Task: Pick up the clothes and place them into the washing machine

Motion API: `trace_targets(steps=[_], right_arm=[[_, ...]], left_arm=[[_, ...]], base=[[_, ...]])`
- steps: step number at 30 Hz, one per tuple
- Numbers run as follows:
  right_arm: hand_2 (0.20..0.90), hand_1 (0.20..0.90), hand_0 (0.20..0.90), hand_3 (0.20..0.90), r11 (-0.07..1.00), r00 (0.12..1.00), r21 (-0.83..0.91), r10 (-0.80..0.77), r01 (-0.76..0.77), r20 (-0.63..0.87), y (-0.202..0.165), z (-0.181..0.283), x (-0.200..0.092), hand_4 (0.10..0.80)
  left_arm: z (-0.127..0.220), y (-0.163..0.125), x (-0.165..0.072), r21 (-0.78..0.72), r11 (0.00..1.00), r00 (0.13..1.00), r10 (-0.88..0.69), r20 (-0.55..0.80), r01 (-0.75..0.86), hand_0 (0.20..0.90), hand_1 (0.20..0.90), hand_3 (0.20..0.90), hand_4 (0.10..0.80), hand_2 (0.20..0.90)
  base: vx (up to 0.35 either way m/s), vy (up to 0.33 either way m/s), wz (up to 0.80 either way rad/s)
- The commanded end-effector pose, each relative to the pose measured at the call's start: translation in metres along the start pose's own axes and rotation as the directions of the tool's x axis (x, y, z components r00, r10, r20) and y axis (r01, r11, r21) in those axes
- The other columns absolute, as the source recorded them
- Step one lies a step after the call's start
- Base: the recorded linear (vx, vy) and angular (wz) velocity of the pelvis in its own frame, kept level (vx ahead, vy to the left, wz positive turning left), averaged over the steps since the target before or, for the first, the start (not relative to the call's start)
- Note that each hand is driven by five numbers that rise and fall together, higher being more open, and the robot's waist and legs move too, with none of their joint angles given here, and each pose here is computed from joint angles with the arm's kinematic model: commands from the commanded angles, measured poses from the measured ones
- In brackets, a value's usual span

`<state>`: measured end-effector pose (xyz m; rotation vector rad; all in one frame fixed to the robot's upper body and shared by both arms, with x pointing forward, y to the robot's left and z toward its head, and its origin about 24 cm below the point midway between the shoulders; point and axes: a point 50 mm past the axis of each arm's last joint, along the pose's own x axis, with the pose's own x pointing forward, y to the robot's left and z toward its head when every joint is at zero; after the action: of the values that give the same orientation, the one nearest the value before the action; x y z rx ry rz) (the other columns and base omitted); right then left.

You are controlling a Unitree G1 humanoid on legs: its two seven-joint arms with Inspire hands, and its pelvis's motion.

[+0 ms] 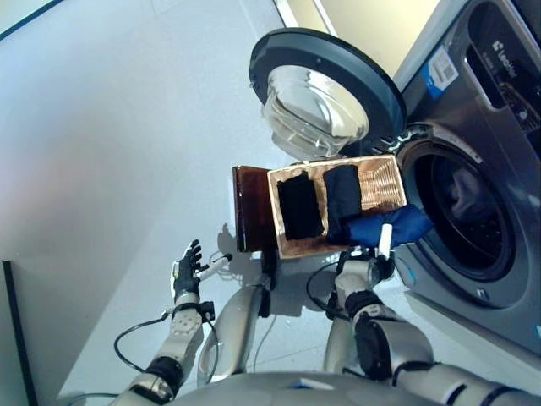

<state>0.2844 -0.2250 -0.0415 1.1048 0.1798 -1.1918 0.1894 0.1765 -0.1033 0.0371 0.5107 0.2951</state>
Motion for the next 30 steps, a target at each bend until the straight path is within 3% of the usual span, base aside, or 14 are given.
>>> trace_targets(steps=[1,8,9,13,20,30], right_arm=[[0.2,0.2,0.2,0.2,0.985,0.952,0.06,0.141,-0.163,0.273,0.062,0.073,0.007,0.3],[0.2,0.2,0.2,0.2,0.937,0.739,0.053,0.235,-0.344,0.632,0.153,0.212,-0.023,0.3],[0.9,0.9,0.9,0.9,0.929,0.708,0.058,0.237,-0.366,0.665,0.165,0.234,-0.031,0.8],[0.9,0.9,0.9,0.9,0.921,0.67,-0.07,0.329,-0.384,0.666,0.181,0.255,-0.036,0.8],[0.9,0.9,0.9,0.9,0.937,0.754,-0.064,0.315,-0.342,0.577,0.165,0.226,-0.016,0.8],[0.9,0.9,0.9,0.9,0.947,0.782,-0.078,0.301,-0.311,0.545,0.153,0.208,-0.007,0.8]], left_arm=[[0.012,0.016,0.002,-0.008,0.999,0.995,0.038,0.098,-0.038,0.9,0.9,0.9,0.8,0.9],[0.014,0.036,0.003,0.051,0.996,0.991,0.061,0.122,-0.068,0.9,0.9,0.9,0.8,0.9],[0.013,0.04,0.003,0.061,0.996,0.991,0.063,0.121,-0.071,0.9,0.9,0.9,0.8,0.9],[0.014,0.039,0.006,0.074,0.995,0.992,0.055,0.111,-0.063,0.9,0.9,0.9,0.8,0.9],[-0.003,0.034,0.002,0.021,0.999,0.999,0.039,0.018,-0.039,0.9,0.9,0.9,0.8,0.9],[-0.002,0.036,0.002,0.013,0.999,0.998,0.051,0.03,-0.051,0.9,0.9,0.9,0.8,0.9]], base=[[0.035,-0.002,0.02],[0.018,-0.001,0.04],[-0.003,0.01,0.04],[0.002,0.007,0.0],[0.015,0.018,-0.06],[0.0,0.007,-0.04]])
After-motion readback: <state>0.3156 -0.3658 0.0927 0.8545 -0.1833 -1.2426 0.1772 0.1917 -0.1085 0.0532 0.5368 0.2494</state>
